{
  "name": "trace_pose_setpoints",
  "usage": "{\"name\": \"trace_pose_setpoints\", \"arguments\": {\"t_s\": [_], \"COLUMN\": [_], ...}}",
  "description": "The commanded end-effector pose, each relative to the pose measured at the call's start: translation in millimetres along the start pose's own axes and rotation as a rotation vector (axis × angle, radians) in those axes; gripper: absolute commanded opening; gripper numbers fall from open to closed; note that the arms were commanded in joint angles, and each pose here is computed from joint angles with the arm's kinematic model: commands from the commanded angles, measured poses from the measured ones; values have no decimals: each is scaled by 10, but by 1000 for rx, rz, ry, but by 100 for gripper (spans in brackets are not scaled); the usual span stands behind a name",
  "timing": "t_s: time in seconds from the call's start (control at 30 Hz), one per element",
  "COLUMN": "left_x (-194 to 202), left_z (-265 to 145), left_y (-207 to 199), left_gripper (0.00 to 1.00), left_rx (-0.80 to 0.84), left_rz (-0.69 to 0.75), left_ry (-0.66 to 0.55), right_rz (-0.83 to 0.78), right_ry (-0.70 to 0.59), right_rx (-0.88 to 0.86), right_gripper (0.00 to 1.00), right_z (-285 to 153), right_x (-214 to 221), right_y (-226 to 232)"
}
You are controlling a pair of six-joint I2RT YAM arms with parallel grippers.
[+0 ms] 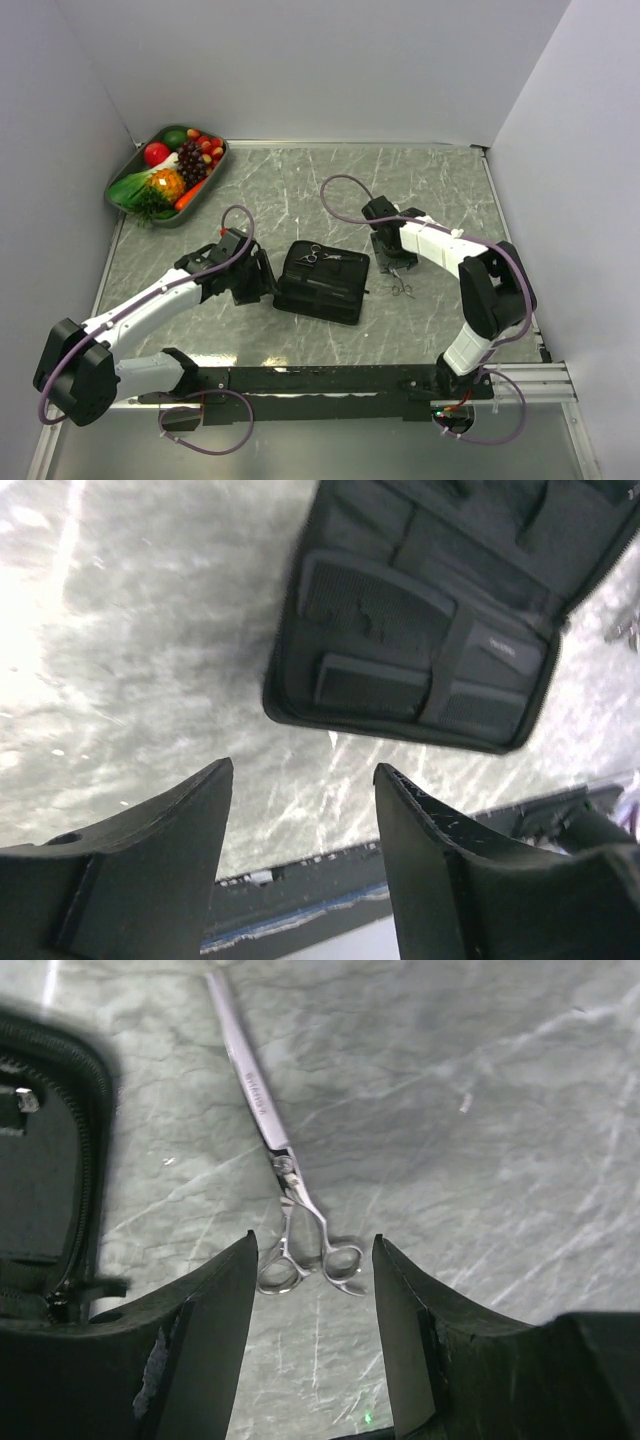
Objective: Sort the hair-cutting tools
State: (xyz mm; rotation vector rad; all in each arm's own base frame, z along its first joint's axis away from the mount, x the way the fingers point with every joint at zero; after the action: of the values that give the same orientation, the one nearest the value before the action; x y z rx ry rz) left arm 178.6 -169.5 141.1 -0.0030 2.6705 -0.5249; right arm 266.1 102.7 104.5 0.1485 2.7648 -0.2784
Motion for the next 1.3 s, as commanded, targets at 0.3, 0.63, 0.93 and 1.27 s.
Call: {"name": "trace_pose_setpoints", "arguments": {"t_s": [0.3,0.63,0.93,1.27], "left_x": [238,443,395,2], "left_z": [-76,101,373,685], "left_y": [-192,-267,-106,162], "left_gripper": [67,62,49,43], "left_rx": [166,182,76,-38], "left_rz": [-38,-31,-11,-12], "left_ry": [103,147,71,-23], "right_rz": [-41,-55,-51,-28], "right_ry": [93,127,149,142], "right_rx": [-133,-117,-110,-151], "right_gripper": [55,49,16,0], "right_z": [300,427,416,284], "right_x": [-100,-99,-85,-29], "right_y": [31,69,67,62]}}
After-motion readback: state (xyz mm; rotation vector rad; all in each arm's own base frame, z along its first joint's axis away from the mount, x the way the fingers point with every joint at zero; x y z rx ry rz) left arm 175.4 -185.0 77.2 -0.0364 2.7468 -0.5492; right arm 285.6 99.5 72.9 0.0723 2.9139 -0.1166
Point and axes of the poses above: each gripper's point midway between its finger pads, its own z axis out along the fingers, its own y axis along the line the jaws close on, x = y × z, the point moved 6 cm from there along -z, back along the fingers, and after that the axes turned 15 degrees about z, right-handed, at the moved point
